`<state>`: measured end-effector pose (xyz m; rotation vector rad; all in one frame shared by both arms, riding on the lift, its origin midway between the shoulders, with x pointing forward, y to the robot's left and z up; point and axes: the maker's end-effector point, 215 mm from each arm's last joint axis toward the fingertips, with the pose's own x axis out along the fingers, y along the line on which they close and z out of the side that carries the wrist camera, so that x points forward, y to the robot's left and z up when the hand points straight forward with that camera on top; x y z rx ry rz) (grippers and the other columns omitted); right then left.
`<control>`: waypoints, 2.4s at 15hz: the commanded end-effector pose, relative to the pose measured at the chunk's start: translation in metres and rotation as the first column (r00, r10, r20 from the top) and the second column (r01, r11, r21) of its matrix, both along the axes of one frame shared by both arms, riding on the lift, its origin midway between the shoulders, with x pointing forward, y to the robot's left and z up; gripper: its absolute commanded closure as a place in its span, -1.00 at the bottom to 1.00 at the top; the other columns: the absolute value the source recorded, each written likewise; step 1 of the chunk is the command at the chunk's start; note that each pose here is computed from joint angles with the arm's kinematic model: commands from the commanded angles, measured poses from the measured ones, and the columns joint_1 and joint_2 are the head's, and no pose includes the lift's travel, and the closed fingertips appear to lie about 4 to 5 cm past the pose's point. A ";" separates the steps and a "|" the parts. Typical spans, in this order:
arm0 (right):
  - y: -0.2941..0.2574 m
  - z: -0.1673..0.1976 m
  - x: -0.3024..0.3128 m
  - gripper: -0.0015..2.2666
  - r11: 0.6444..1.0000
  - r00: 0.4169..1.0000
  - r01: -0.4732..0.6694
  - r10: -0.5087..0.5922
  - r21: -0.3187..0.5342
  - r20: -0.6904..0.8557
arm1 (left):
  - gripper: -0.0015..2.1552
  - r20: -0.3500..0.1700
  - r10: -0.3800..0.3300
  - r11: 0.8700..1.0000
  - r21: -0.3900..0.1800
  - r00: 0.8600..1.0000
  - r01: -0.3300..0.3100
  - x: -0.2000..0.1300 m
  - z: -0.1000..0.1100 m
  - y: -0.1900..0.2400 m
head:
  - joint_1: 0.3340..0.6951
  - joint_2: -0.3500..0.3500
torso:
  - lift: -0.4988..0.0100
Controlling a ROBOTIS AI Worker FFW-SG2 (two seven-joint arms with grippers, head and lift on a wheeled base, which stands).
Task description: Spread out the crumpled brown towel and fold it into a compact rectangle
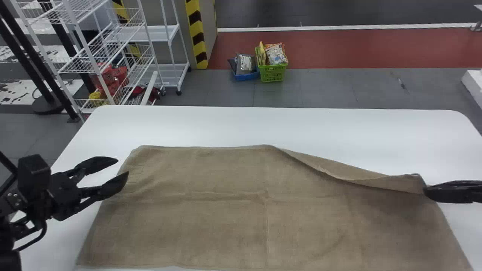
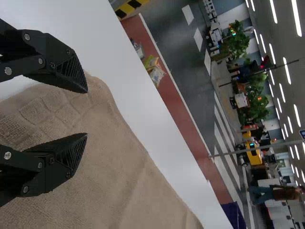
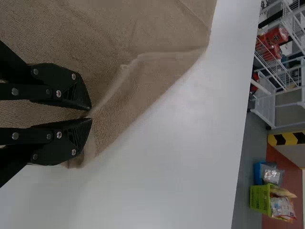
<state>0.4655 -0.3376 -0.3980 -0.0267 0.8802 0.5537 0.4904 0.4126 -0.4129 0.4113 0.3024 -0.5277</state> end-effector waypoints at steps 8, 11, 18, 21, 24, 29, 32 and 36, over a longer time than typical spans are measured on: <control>-0.016 0.004 -0.016 -0.17 0.999 0.999 0.036 -0.036 -0.012 0.001 | -0.71 -0.016 -0.001 1.000 -0.008 1.000 0.001 0.024 0.010 -0.022 | 1.00 0.18 | 0.46; -0.013 0.001 -0.017 -0.17 0.999 0.999 0.035 -0.035 -0.003 -0.003 | -0.71 -0.023 0.016 1.000 -0.014 1.000 -0.016 0.057 0.013 -0.039 | 1.00 0.13 | 0.46; -0.041 0.015 -0.025 -0.49 0.969 0.979 0.203 -0.199 0.138 -0.045 | -0.71 -0.048 0.026 0.995 0.093 0.998 -0.021 0.099 -0.001 -0.052 | 1.00 -0.04 | 0.46; -0.047 0.018 -0.026 -0.49 0.963 0.976 0.220 -0.216 0.159 -0.043 | -0.69 -0.084 0.015 0.990 0.139 0.996 -0.004 0.114 -0.008 -0.051 | 1.00 -0.06 | 0.46; -0.046 0.017 -0.026 -0.49 0.961 0.976 0.217 -0.213 0.168 -0.045 | -0.59 -0.127 -0.003 0.983 0.183 0.992 0.026 0.117 -0.016 -0.050 | 1.00 -0.07 | 0.46; -0.050 0.020 -0.026 -0.49 0.957 0.975 0.223 -0.219 0.184 -0.041 | -0.58 -0.195 -0.015 0.975 0.215 0.981 0.058 0.114 -0.023 -0.046 | 1.00 -0.08 | 0.46; -0.050 0.021 -0.026 -0.49 0.958 0.975 0.222 -0.218 0.184 -0.040 | -0.58 -0.256 -0.002 0.976 0.212 0.967 0.058 0.112 -0.031 -0.042 | 1.00 -0.07 | 0.46; -0.049 0.023 -0.025 -0.49 0.956 0.976 0.217 -0.214 0.197 -0.037 | -0.15 -0.309 -0.002 0.975 0.209 0.951 0.070 0.110 -0.037 -0.041 | 1.00 -0.06 | 0.46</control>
